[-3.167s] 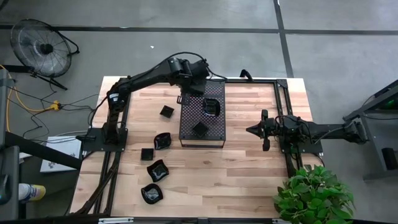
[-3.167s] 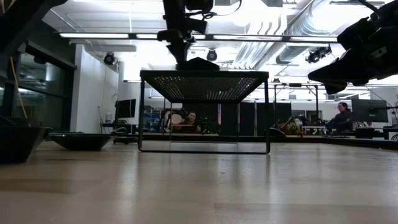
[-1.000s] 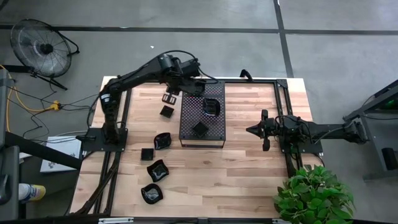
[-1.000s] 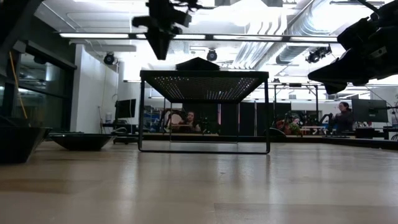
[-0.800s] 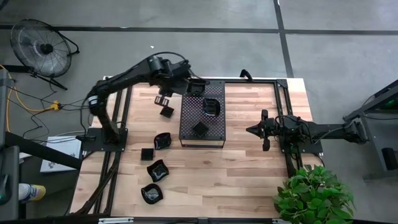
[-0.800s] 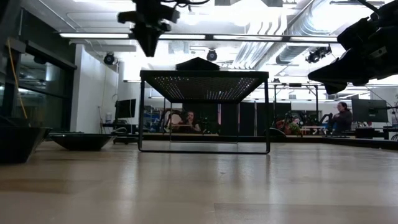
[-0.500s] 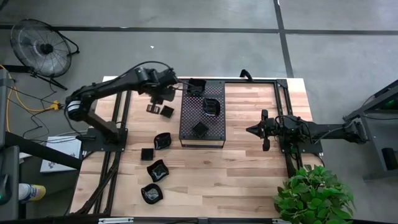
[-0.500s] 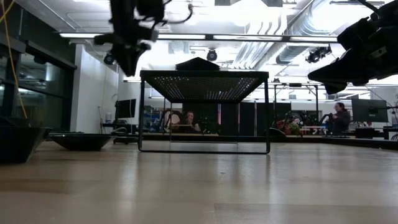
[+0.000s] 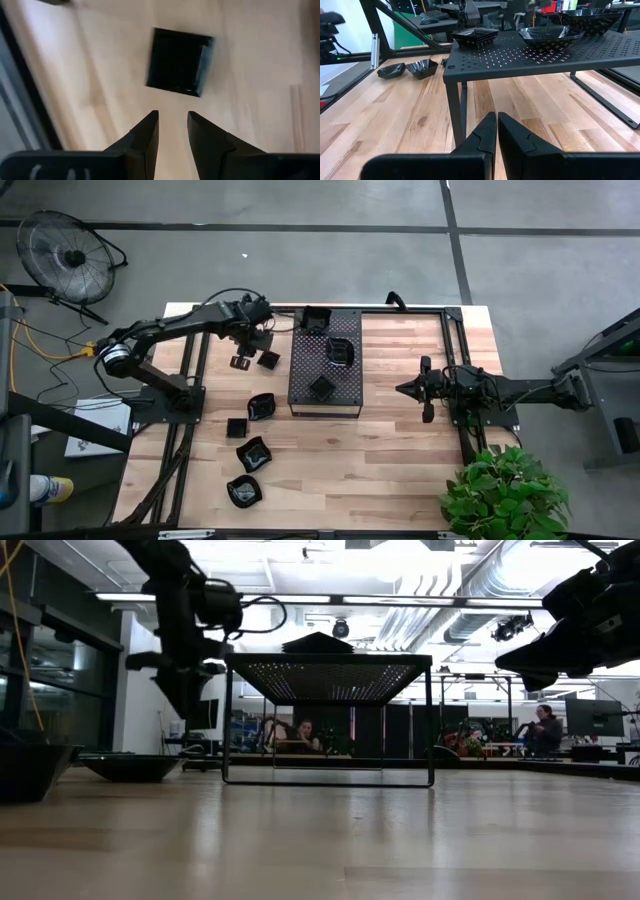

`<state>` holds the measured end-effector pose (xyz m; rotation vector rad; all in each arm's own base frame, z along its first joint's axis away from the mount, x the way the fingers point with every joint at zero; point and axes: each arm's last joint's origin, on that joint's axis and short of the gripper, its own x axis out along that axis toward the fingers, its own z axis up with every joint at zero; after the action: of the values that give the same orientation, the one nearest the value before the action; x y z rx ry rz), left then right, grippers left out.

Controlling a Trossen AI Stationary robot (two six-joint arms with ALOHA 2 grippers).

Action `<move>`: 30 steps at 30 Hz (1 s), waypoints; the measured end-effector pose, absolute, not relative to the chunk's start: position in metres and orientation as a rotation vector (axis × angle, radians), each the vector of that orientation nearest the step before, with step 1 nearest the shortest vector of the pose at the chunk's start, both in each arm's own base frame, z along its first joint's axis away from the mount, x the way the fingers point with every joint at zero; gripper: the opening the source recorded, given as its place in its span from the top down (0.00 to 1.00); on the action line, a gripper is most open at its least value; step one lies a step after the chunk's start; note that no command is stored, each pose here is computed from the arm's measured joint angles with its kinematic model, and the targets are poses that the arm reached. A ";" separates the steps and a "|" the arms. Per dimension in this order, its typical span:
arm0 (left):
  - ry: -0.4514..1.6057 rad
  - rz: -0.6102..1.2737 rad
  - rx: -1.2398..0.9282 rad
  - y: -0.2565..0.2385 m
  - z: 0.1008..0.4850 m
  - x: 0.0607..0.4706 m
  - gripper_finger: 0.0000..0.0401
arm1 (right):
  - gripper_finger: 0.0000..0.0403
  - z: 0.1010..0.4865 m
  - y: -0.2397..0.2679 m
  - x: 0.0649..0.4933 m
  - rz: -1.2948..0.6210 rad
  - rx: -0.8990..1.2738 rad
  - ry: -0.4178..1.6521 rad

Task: Pick & Place Mini shaped plates
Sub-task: Stack the black square shape plate on top of the other black square shape plate on the shelf

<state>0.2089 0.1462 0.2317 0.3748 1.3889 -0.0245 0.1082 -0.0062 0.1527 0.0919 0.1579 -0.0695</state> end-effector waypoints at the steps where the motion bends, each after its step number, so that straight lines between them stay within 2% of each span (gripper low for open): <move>1: 1.387 -0.039 0.384 0.145 0.228 0.209 0.75 | 0.97 0.153 -0.006 0.108 -0.069 0.092 0.158; 17: 1.301 -0.156 0.455 0.137 0.181 0.202 0.75 | 0.97 0.153 -0.006 0.108 -0.069 0.092 0.158; 30: 1.242 -0.196 0.496 0.129 0.176 0.208 0.75 | 0.97 0.153 -0.006 0.108 -0.069 0.092 0.158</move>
<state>0.2084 0.1292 0.1760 0.4955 1.2422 -0.1963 0.1082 -0.0061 0.1527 0.0919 0.1581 -0.0691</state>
